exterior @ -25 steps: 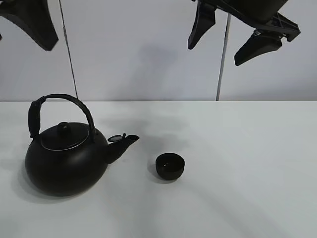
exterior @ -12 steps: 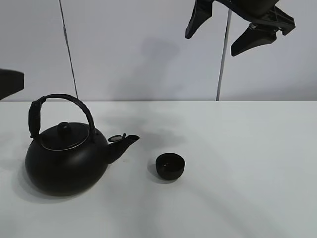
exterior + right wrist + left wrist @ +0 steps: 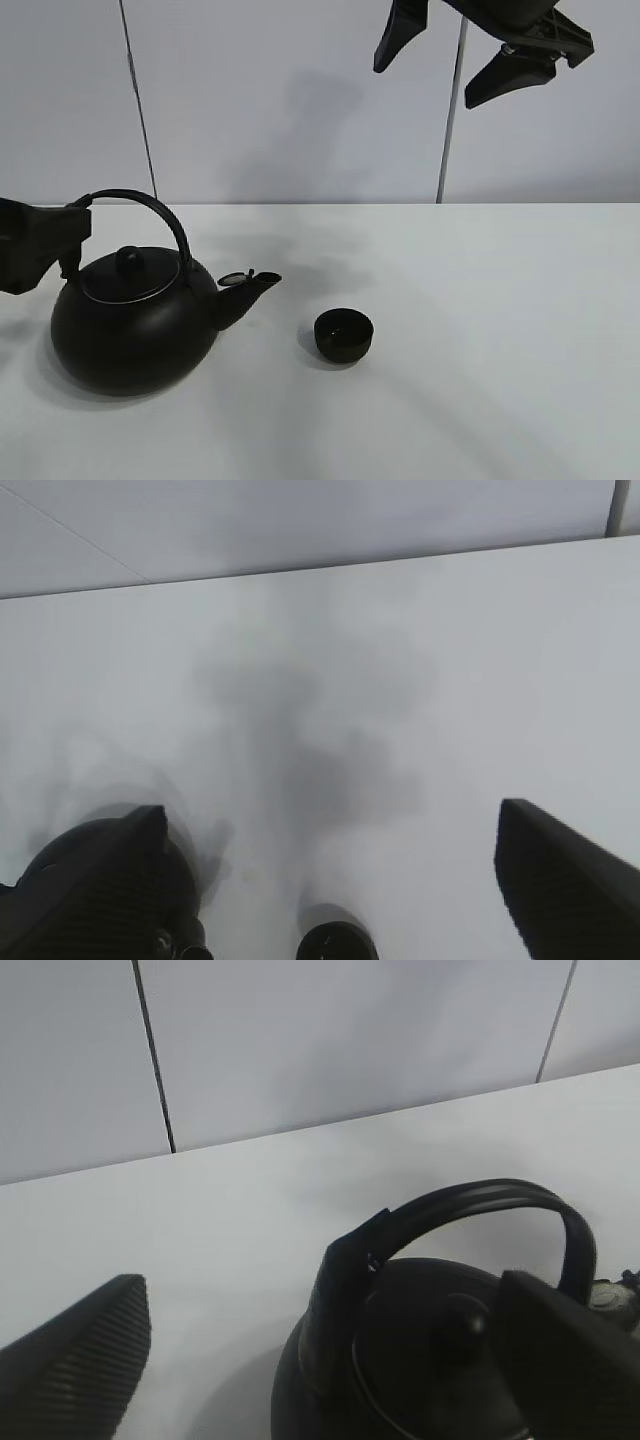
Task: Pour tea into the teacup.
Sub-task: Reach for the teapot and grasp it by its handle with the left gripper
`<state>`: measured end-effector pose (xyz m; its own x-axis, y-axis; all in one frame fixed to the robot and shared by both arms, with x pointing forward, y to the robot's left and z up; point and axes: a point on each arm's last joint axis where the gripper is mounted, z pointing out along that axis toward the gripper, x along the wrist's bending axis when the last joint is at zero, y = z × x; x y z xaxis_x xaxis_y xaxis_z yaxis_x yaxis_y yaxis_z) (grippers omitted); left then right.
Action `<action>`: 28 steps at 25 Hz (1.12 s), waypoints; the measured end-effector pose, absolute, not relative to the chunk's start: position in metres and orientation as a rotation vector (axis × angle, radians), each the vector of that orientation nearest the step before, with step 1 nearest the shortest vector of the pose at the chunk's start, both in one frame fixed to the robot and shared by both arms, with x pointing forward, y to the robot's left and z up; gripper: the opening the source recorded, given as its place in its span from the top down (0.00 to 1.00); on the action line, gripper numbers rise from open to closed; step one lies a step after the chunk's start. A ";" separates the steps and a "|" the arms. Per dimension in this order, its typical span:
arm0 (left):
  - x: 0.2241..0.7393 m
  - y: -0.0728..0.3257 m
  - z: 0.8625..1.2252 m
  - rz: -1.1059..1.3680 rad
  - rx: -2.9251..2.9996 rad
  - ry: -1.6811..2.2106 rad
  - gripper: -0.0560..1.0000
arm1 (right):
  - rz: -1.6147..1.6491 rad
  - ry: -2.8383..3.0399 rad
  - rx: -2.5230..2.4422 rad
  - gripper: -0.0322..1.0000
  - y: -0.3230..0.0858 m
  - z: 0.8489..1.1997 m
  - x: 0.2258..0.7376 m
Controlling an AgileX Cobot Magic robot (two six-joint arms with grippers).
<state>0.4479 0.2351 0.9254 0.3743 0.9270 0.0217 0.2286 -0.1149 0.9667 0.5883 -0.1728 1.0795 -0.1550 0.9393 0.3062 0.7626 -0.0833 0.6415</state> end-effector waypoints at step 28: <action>0.490 0.227 0.906 0.894 1.571 1.054 0.32 | 1.068 1.946 1.866 0.38 -0.173 1.080 0.588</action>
<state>0.4899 0.2270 0.9065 0.3461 0.9372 0.0442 0.1965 -0.1184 0.9733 0.5883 -0.1728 1.0796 -0.1549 0.9392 0.3065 0.7626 -0.0835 0.6414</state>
